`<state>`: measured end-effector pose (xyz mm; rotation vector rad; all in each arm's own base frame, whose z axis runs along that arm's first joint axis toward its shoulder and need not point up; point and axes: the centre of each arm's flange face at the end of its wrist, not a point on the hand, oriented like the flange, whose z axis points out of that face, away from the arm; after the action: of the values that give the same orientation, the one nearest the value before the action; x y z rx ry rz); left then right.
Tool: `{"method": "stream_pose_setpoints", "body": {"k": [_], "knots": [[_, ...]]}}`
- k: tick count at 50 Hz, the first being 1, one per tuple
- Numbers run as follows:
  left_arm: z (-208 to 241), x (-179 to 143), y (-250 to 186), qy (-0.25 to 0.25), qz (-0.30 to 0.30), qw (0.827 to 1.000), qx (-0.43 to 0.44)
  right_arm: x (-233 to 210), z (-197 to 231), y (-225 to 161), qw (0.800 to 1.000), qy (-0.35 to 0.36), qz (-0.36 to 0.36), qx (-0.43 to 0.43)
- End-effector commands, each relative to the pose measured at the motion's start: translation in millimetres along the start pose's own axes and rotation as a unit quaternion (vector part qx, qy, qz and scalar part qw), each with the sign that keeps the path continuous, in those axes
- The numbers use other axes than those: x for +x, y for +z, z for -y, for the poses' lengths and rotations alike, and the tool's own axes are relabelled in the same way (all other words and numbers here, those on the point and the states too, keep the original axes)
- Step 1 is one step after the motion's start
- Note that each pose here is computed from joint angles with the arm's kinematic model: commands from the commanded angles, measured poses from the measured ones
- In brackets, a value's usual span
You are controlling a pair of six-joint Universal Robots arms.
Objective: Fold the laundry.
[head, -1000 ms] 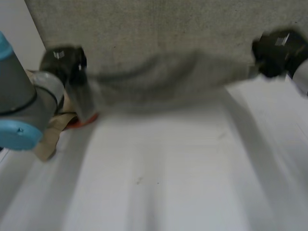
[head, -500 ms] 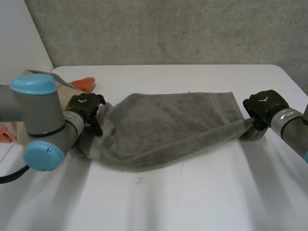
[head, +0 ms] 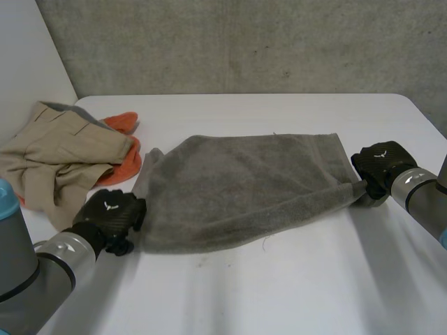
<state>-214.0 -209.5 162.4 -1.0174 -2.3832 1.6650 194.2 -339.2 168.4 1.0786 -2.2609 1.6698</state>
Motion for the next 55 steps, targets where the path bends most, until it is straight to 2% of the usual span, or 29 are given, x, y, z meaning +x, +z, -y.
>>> {"method": "stream_pose_setpoints", "body": {"k": [1, 26, 38, 49, 55], "knots": [[-13, -1, 5, -0.012, -0.004, 0.999, -0.034, -1, -1, 0, 1.0, 0.0, 0.0, 0.0], [-21, -14, 59, -0.011, 0.012, 0.999, -0.035, -5, -7, -3, 1.0, 0.002, 0.008, -0.009], [-15, -22, 78, -0.005, 0.04, 0.999, -0.023, -7, -9, -4, 1.0, 0.002, 0.009, -0.011], [-13, -25, 86, -0.003, 0.046, 0.999, -0.01, -9, -9, -4, 1.0, 0.001, 0.011, -0.011], [0, -25, 73, -0.001, 0.05, 0.999, 0.004, -7, -8, -5, 1.0, -0.008, 0.01, -0.013]]}}
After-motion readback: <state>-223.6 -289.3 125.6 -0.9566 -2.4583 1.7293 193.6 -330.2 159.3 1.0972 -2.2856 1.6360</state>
